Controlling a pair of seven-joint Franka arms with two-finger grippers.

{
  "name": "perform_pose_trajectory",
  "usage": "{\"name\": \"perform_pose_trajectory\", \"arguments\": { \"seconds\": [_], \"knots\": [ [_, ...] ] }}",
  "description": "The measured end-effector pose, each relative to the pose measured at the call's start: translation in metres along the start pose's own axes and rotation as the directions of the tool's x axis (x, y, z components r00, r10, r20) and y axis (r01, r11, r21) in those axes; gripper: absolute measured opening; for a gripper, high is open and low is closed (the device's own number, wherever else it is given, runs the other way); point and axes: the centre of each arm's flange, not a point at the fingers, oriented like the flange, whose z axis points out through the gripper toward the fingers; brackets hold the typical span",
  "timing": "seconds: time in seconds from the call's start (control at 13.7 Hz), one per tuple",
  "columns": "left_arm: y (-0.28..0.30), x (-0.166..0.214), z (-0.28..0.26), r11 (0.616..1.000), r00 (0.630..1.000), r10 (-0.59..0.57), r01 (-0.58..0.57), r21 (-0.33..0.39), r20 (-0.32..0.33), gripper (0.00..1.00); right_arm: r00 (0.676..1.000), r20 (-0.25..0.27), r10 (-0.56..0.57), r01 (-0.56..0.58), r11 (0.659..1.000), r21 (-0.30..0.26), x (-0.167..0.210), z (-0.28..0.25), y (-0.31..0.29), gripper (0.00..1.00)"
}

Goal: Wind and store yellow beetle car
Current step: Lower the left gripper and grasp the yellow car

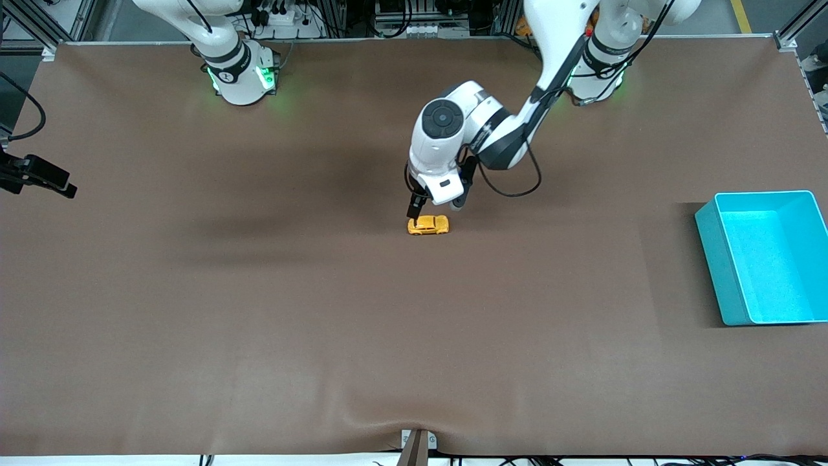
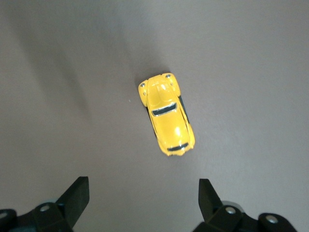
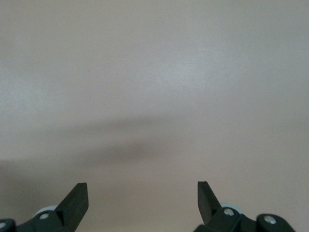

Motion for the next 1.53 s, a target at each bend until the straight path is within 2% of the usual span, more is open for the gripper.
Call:
{"name": "perform_pose_trajectory", "arguments": {
  "seconds": [0.22, 0.44, 0.73, 1.24, 1.38, 1.46, 1.53],
  "knots": [
    [0.001, 0.001, 0.031, 0.993, 0.993, -0.111, 0.11, -0.047, -0.027, 1.0, 1.0, 0.0, 0.0, 0.0, 1.0, 0.0, 0.0, 0.0, 0.0, 1.0],
    [0.01, 0.004, 0.043, 0.982, 0.987, -0.162, 0.161, -0.097, -0.009, 1.0, 1.0, 0.0, 0.0, 0.0, 1.0, 0.0, 0.0, 0.0, 0.0, 1.0],
    [0.02, 0.009, 0.062, 0.98, 0.985, -0.173, 0.17, -0.106, -0.013, 1.0, 1.0, 0.001, 0.0, 0.0, 1.0, 0.0, 0.0, 0.0, 0.0, 1.0],
    [0.029, 0.026, 0.067, 0.98, 0.986, -0.154, 0.145, -0.134, -0.06, 1.0, 1.0, 0.004, -0.016, 0.016, 1.0, 0.0, 0.0, 0.001, -0.009, 1.0],
    [0.027, 0.025, 0.072, 0.984, 0.989, -0.12, 0.107, -0.142, -0.084, 0.96, 1.0, 0.004, -0.022, 0.022, 1.0, 0.0, 0.0, 0.001, -0.012, 1.0],
    [0.025, 0.023, 0.073, 0.985, 0.99, -0.113, 0.1, -0.141, -0.088, 0.88, 1.0, 0.004, -0.022, 0.022, 1.0, 0.0, 0.0, 0.001, -0.012, 1.0],
    [0.024, 0.022, 0.074, 0.985, 0.99, -0.109, 0.096, -0.14, -0.09, 0.75, 1.0, 0.004, -0.022, 0.022, 1.0, 0.0, 0.0, 0.001, -0.012, 1.0]
  ]
}}
